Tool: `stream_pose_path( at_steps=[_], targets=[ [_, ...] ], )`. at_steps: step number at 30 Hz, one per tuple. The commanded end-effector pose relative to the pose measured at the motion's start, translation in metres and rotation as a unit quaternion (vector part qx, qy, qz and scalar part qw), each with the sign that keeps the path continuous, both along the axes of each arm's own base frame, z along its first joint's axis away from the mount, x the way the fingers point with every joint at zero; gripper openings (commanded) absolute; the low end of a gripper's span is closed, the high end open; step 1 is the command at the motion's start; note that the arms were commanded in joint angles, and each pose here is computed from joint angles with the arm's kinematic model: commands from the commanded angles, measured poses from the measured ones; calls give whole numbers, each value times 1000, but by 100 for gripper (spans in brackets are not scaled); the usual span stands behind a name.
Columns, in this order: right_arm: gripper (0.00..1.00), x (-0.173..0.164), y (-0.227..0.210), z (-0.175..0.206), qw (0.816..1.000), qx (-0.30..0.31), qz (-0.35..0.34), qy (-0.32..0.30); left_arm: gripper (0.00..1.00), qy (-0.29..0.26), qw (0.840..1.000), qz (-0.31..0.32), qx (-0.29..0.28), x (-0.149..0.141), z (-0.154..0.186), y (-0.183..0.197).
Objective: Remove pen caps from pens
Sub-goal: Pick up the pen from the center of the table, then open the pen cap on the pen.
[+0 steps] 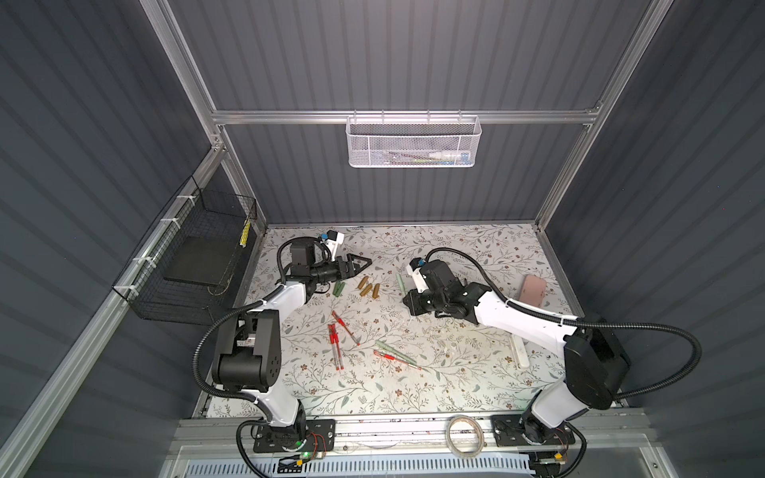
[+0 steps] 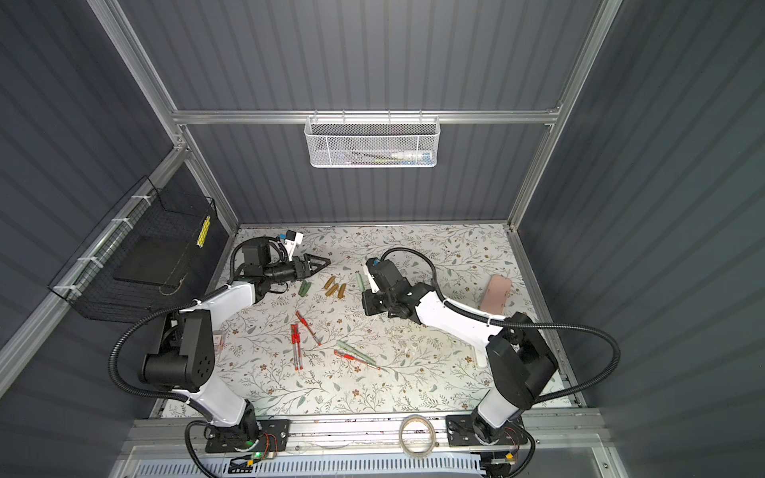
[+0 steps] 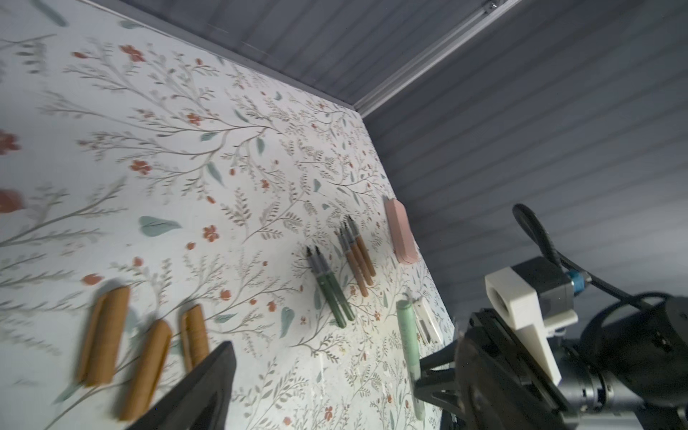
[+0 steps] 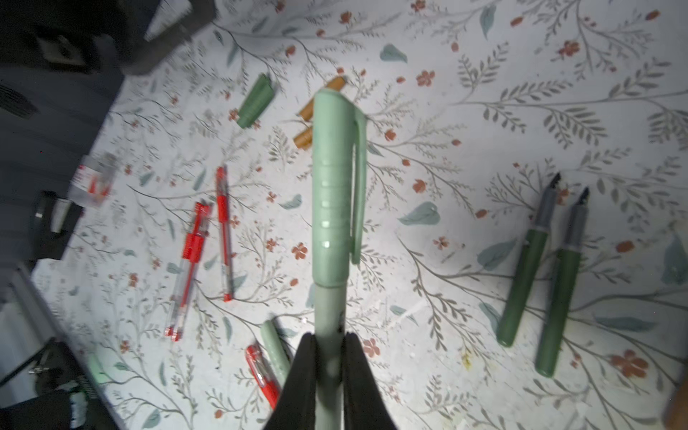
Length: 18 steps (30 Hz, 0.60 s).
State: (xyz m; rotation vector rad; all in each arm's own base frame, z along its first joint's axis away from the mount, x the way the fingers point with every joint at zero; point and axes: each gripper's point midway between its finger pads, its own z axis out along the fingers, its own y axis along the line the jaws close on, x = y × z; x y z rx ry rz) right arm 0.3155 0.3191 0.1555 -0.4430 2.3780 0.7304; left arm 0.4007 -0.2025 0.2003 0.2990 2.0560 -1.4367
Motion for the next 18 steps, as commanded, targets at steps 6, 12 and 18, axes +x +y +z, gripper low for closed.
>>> stream_pose_path(
  at_steps=[6,12,18],
  targets=[
    [3,-1,21,42,991,132,32,-15,83,-23,992,-102,-69,-32,31,-38],
    [1,6,22,33,993,119,6,-6,79,-20,990,-115,-78,-38,34,-56],
    [0,8,25,30,998,67,-10,-17,76,14,994,-95,-51,-34,18,-66]
  ],
)
